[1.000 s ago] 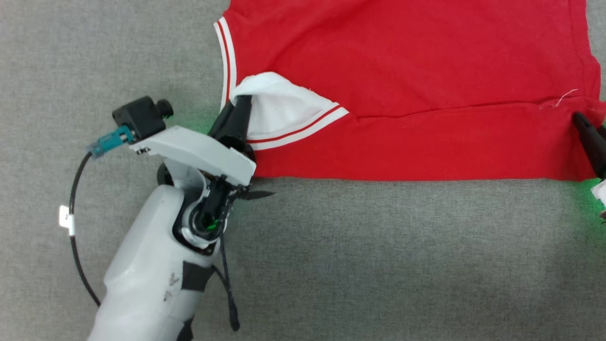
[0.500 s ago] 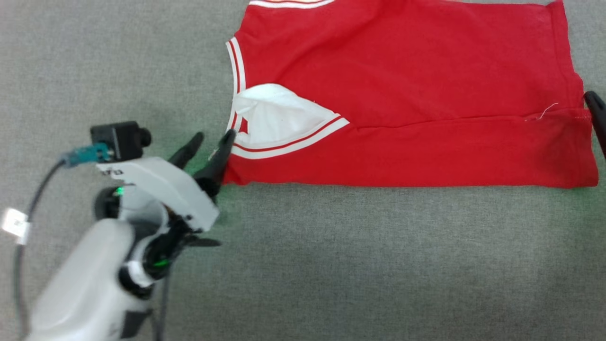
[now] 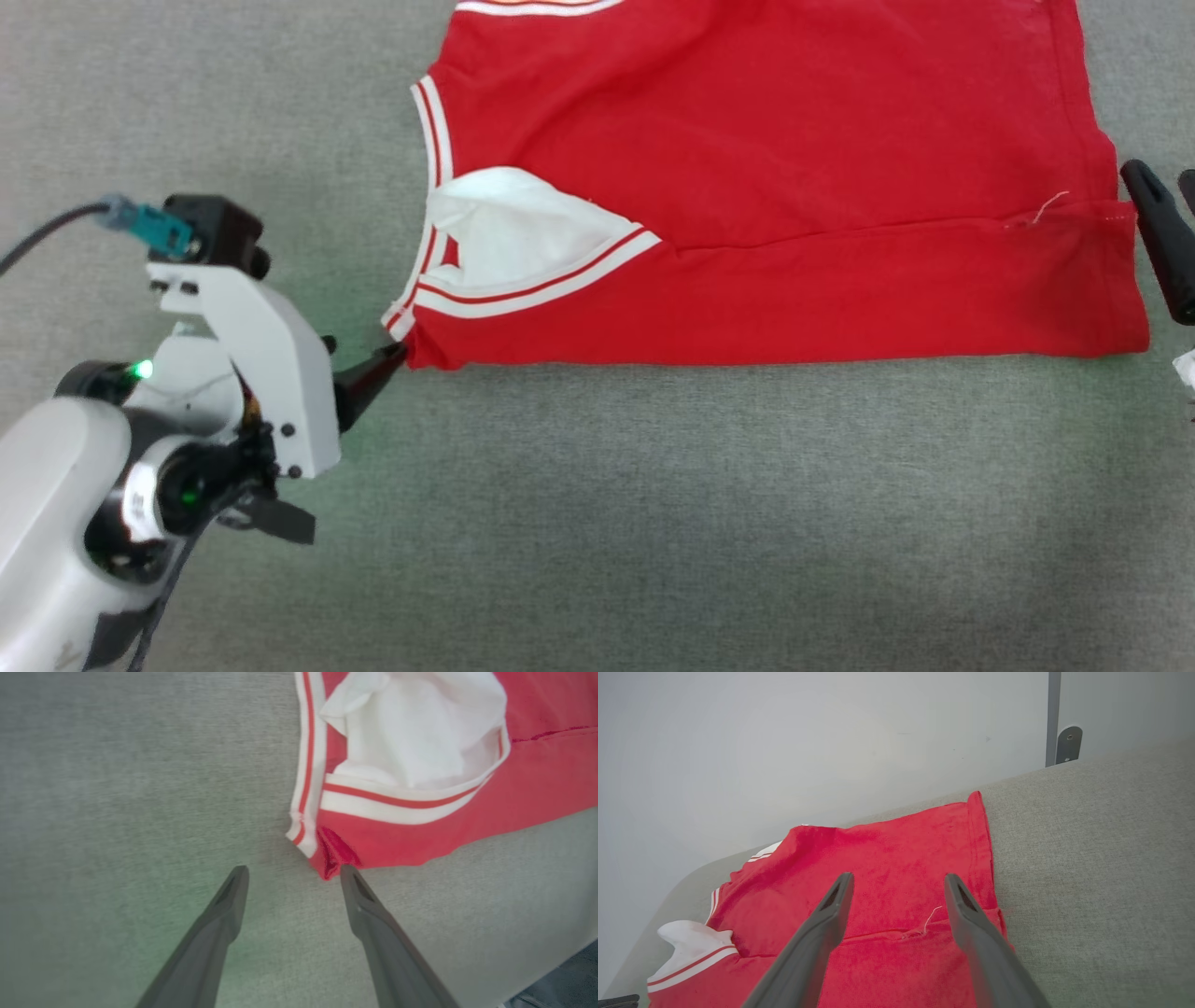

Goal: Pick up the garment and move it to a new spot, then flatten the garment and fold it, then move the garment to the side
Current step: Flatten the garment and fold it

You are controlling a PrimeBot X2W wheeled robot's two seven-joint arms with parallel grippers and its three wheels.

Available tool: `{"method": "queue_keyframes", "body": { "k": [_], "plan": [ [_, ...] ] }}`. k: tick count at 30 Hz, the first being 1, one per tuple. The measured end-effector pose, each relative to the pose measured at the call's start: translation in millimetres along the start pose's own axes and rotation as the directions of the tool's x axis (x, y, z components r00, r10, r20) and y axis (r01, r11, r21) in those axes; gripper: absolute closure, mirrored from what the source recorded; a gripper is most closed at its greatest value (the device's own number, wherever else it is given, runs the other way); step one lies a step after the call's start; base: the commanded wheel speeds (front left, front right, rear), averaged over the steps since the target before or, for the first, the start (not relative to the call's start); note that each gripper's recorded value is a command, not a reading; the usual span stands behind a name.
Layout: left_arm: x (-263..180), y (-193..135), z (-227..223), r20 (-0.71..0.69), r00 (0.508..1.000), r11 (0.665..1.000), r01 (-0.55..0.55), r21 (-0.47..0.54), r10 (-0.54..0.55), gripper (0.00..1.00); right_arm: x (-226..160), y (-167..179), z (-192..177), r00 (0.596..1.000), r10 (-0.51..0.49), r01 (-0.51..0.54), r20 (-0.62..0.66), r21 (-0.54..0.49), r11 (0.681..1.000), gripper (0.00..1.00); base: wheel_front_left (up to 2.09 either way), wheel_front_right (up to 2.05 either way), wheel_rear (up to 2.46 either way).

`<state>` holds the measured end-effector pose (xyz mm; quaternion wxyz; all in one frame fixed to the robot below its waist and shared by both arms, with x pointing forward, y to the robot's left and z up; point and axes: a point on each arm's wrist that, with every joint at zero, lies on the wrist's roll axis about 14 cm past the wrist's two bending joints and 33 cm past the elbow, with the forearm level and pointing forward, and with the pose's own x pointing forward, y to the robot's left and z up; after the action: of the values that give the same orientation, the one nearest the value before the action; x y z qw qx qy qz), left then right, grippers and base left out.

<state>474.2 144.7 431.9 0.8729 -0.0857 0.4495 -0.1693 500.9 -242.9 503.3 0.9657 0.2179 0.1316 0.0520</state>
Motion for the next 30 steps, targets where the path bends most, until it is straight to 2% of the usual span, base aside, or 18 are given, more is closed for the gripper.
{"method": "queue_keyframes", "body": {
  "k": [8,15,16,17,18,19,24,30],
  "plan": [
    [22.2,-23.4,8.8,-0.048,0.995,0.996,0.08,-0.039,-0.082,0.0,1.9,-5.1,-6.6,1.0,-0.012,0.012,-0.016,0.007,1.0,0.0,0.0,0.0,0.0],
    [44.6,-29.9,0.3,-0.107,0.988,0.993,0.107,-0.048,-0.112,0.0,0.6,-14.9,-9.2,0.999,-0.038,0.038,-0.023,0.006,0.999,0.0,0.0,0.0,0.0],
    [46.6,-30.7,-0.6,-0.113,0.987,0.993,0.11,-0.052,-0.115,0.42,0.2,-16.5,-9.5,0.999,-0.042,0.042,-0.025,0.006,0.999,0.0,0.0,0.0,0.0],
    [48.1,-30.7,-2.3,-0.123,0.986,0.993,0.112,-0.047,-0.117,0.64,-0.3,-18.0,-9.4,0.999,-0.045,0.045,-0.025,0.004,0.999,0.0,0.0,0.0,0.0],
    [49.1,-30.1,-3.0,-0.128,0.985,0.993,0.112,-0.046,-0.117,0.75,-0.6,-19.3,-8.8,0.999,-0.048,0.048,-0.024,0.003,0.999,0.0,0.0,0.0,0.0],
    [50.0,-30.4,-3.4,-0.13,0.984,0.992,0.115,-0.05,-0.121,1.0,-0.8,-20.2,-8.3,0.999,-0.05,0.05,-0.023,0.004,0.999,0.0,0.0,0.0,0.0],
    [52.6,-29.8,-5.6,-0.138,0.983,0.992,0.116,-0.057,-0.123,1.0,-1.2,-23.9,-5.6,0.998,-0.056,0.055,-0.04,-0.018,0.998,0.0,0.0,0.0,0.0],
    [53.0,-28.5,-4.9,-0.128,0.984,0.992,0.119,-0.051,-0.125,1.0,-7.8,-28.7,-29.3,0.966,-0.075,0.037,-0.249,-0.153,0.987,0.0,0.0,0.0,0.0]
  ]
}}
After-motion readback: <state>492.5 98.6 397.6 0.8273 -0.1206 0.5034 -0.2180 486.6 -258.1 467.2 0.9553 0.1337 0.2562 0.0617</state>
